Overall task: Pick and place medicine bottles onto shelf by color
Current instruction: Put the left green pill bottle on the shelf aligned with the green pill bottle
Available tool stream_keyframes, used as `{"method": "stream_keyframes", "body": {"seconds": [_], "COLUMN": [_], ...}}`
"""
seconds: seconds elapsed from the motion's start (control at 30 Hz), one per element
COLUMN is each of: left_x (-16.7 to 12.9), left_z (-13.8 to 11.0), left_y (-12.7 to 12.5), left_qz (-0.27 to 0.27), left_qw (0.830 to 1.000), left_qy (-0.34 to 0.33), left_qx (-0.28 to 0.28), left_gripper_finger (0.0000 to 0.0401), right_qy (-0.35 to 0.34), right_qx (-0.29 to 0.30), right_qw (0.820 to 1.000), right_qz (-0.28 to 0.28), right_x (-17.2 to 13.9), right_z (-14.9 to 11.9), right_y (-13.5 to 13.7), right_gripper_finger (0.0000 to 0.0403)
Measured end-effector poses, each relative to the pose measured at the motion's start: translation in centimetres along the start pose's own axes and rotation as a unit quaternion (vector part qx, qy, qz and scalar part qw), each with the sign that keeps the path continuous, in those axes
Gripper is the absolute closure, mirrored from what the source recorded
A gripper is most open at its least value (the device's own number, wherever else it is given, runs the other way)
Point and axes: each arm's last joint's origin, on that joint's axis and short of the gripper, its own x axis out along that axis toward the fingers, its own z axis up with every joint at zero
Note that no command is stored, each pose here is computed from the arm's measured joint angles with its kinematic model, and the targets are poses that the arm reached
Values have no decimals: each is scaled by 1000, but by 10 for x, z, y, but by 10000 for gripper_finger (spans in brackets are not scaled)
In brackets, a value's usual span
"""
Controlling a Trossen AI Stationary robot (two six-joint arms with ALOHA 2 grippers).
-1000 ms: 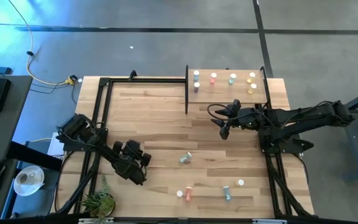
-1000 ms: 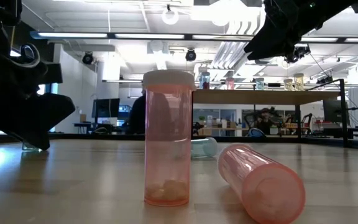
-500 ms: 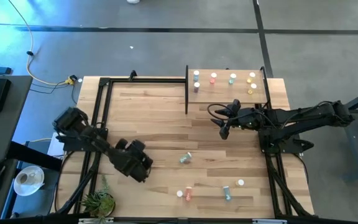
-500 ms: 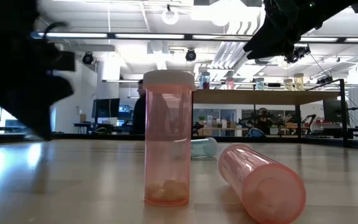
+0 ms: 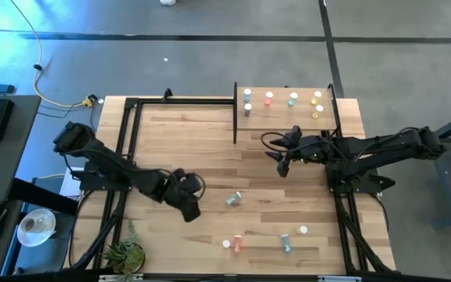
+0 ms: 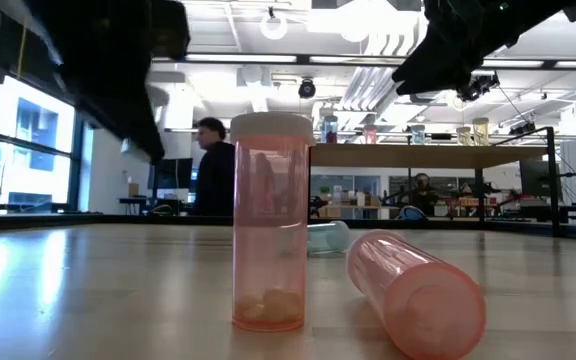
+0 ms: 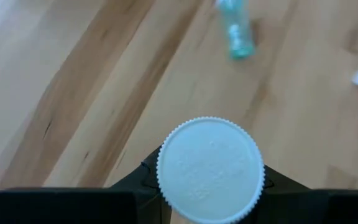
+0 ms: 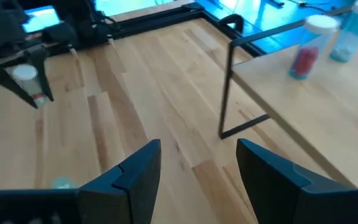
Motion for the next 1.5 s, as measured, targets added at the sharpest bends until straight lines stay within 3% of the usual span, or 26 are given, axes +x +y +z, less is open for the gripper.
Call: {"method": "stream_keyframes", "body": {"seconds": [0.23,0.53,0.9,1.27,1.5], "left_x": [9,17,20,22,22], "left_z": [25,42,63,77,81], "left_y": [8,25,35,46,50], "left_qz": [-66,-58,-70,-60,-58], "left_qw": [996,991,970,969,972], "left_qy": [-16,-34,-95,-127,-135], "left_qx": [50,113,211,206,184], "left_gripper_finger": [311,311,311,311,311], "right_qy": [12,-11,-51,-164,-162], "right_qx": [-2,-24,-82,-175,-181], "right_qw": [999,995,980,949,949], "right_qz": [34,101,176,206,200], "right_x": [5,14,44,76,106], "right_z": [-2,3,4,9,17], "right_y": [4,13,29,45,54], "right_gripper_finger": [201,201,201,201,201]}}
